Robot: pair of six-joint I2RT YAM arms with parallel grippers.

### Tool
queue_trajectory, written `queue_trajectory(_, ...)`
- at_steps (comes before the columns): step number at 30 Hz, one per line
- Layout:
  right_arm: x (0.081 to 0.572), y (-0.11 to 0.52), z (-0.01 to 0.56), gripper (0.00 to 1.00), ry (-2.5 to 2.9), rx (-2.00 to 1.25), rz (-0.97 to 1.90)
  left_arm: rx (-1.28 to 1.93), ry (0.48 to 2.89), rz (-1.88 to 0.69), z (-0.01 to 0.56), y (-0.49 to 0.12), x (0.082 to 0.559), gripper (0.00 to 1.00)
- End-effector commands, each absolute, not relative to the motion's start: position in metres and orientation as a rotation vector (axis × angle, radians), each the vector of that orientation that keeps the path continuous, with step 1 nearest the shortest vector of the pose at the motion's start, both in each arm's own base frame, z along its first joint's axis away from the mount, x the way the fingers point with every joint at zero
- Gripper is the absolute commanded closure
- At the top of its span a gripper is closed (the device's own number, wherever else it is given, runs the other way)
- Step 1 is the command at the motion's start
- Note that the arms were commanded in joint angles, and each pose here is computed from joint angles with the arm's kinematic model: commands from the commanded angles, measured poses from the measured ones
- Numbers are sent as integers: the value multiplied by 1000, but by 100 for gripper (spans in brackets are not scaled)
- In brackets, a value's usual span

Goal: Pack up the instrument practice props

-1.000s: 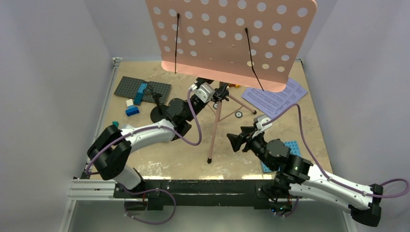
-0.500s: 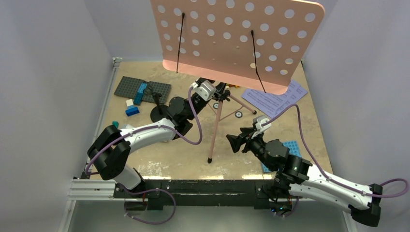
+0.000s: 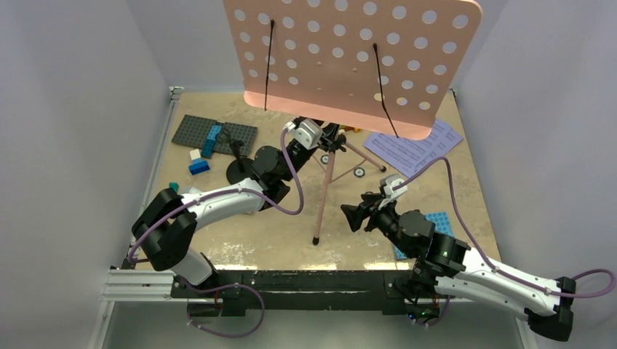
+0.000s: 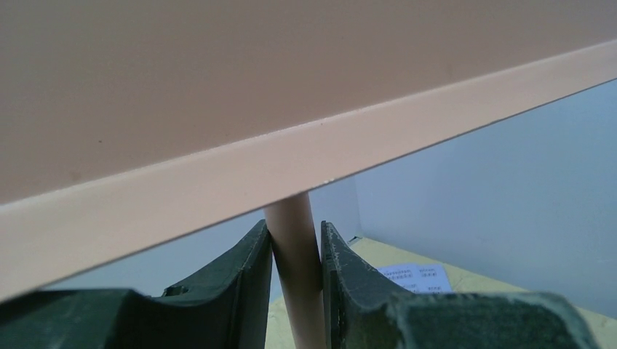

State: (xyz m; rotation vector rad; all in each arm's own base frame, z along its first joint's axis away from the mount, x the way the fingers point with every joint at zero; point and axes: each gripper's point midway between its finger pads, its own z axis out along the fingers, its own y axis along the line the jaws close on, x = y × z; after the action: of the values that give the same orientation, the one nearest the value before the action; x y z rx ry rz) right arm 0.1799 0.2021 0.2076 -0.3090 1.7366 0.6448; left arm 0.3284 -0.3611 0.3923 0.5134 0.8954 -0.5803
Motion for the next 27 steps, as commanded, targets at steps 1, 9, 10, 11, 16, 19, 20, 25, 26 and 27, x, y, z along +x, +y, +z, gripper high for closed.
queue_trajectory(1,178,202,218,27,1724,-284,678,498,900,-615,390,-357,320,100)
queue_trajectory(9,187,200,244,15,1614,-195,707,454,1025,-647,370,-343,316,100)
queue_trajectory(10,190,199,250,13,1593,-177,700,452,1028,-653,374,-340,314,100)
queue_trajectory(11,194,198,254,11,1574,-167,684,449,1034,-664,377,-338,311,100)
queue_trajectory(16,216,195,272,10,1551,-149,584,469,1067,-739,397,-334,294,100)
queue_trajectory(19,222,197,278,10,1539,-155,579,465,1092,-760,402,-324,284,100)
queue_trajectory(20,223,198,280,10,1535,-160,583,465,1094,-769,403,-321,280,100)
queue_trajectory(25,226,205,283,9,1507,-205,599,460,1126,-820,396,-308,262,100)
queue_trajectory(26,227,208,282,9,1511,-222,606,451,1126,-833,396,-305,259,100)
queue_trajectory(27,226,211,281,9,1509,-241,617,443,1128,-846,395,-303,257,100)
